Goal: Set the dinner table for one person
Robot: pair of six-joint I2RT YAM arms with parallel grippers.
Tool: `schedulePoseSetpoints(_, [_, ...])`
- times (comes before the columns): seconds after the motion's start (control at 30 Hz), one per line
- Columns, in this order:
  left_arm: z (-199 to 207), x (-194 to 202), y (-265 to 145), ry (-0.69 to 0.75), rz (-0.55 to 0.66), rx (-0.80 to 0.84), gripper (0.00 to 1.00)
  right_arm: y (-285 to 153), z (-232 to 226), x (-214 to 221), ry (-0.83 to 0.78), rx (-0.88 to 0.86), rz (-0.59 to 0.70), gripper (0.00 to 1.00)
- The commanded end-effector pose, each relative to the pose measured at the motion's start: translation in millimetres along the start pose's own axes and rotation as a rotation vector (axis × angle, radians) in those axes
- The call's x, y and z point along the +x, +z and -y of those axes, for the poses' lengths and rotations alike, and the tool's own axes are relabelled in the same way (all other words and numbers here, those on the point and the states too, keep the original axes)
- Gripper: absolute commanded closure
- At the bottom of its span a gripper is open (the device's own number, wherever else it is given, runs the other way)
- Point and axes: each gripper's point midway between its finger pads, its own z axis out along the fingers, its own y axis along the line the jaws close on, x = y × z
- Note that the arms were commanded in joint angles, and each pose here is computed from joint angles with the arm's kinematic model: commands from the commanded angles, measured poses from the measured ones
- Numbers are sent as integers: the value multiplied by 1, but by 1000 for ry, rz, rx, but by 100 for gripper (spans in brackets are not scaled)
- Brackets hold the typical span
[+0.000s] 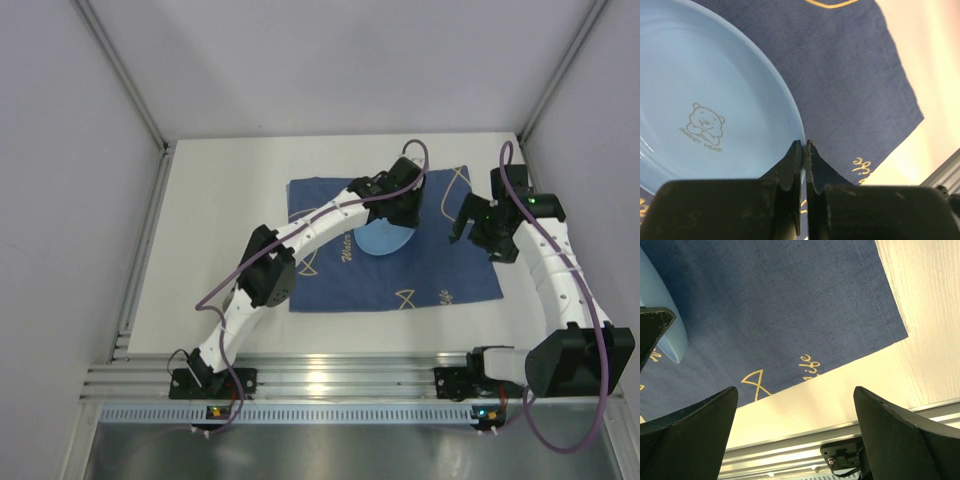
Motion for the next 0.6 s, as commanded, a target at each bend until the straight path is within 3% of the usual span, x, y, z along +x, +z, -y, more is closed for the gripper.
schedulePoseSetpoints(0.0, [32,-12,8,-83,48,113,95,-7,-3,0,-11,-10,-3,0])
schedulePoseSetpoints(0.03, [31,-10,8,-88,44,102,83,-6,-4,0,-15,-10,-5,0])
schedulePoseSetpoints(0.1, [28,-12,5,-93,52,76,72,-5,-6,2,-24,-16,-14,0])
schedulePoseSetpoints(0.13, [27,-13,2,-91,55,63,60,-4,-7,2,-24,-19,-14,0])
schedulePoseSetpoints(0.27, [29,-31,-27,-83,112,44,40,1,-8,4,-24,-23,-23,0])
schedulePoseSetpoints(0.4, [26,-48,-68,-71,163,-9,32,-3,-12,0,-37,-34,-6,0])
schedulePoseSetpoints(0.47, [0,-55,-93,-58,209,-160,29,-9,-17,-6,-65,-53,18,0])
schedulePoseSetpoints(0.5, [-27,-44,-126,-72,179,-293,21,-15,-24,-8,-81,-73,30,0])
schedulePoseSetpoints(0.57, [-80,-38,-162,-183,205,-501,18,-20,-32,-10,-100,-105,43,0])
